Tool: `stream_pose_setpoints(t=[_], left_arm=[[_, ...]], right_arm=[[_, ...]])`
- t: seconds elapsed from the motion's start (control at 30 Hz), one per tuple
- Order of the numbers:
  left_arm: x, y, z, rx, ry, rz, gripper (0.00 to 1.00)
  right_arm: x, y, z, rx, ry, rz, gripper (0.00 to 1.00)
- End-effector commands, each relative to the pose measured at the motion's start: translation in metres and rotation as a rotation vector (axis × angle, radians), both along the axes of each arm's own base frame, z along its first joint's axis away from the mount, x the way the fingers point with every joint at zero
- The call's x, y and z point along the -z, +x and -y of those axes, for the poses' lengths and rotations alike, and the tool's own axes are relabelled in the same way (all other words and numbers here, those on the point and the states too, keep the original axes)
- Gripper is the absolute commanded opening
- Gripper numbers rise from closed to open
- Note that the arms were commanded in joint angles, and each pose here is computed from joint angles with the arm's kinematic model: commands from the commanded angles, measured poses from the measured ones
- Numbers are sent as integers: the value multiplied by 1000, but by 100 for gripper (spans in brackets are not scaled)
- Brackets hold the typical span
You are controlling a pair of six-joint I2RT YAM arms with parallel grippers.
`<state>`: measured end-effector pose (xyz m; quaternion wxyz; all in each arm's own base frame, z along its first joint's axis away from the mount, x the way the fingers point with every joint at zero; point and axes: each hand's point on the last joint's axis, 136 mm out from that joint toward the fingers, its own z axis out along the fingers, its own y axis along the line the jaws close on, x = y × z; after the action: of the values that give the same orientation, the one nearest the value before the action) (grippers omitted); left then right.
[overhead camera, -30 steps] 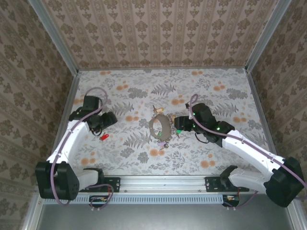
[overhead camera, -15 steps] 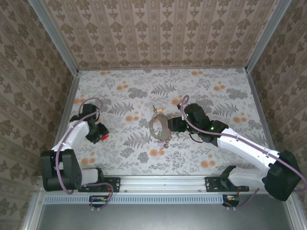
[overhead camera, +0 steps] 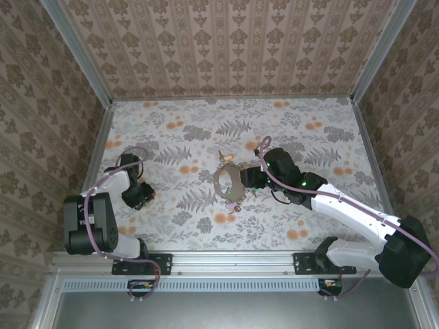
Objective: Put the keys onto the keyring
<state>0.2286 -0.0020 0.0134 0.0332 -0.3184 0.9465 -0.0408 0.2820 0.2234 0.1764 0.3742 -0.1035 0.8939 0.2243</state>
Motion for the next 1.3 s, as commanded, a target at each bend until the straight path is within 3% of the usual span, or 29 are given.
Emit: stream_pose_setpoints(t=[0.0, 0.13, 0.23, 0.5, 0.67, 0.77, 0.83, 0.93, 1.07, 1.17, 1.27], left_arm=[[2, 7, 2, 19, -21, 11, 21], [1, 6, 5, 33, -37, 12, 6], [-6, 6, 11, 56, -57, 35, 0], [-47, 11, 40, 290, -23, 143, 0], [-79, 21, 91, 513, -79, 263, 0], [-94, 20, 104, 579, -61, 261, 0], [-97, 15, 99, 565, -31, 235, 0], [-90, 3, 68, 482, 57, 158, 14], [-68, -5, 41, 306, -46, 122, 37], [-56, -9, 14, 182, -52, 102, 39], [-54, 3, 6, 169, -60, 121, 41]], right_arm=[[-13, 2, 1, 1, 4, 50, 63], [-12, 2, 2, 6, 6, 48, 63], [-12, 2, 2, 7, 6, 47, 63], [-22, 7, 3, 4, 1, 124, 63], [-31, 3, -3, -91, 14, 266, 63], [-35, -3, -10, -169, 41, 365, 62], [-34, -6, -13, -193, 47, 379, 62], [-31, -10, -16, -219, 36, 338, 65], [-22, -12, -21, -233, 34, 272, 70], [-18, -12, -22, -227, 35, 238, 71], [-16, -13, -21, -219, 38, 231, 71]])
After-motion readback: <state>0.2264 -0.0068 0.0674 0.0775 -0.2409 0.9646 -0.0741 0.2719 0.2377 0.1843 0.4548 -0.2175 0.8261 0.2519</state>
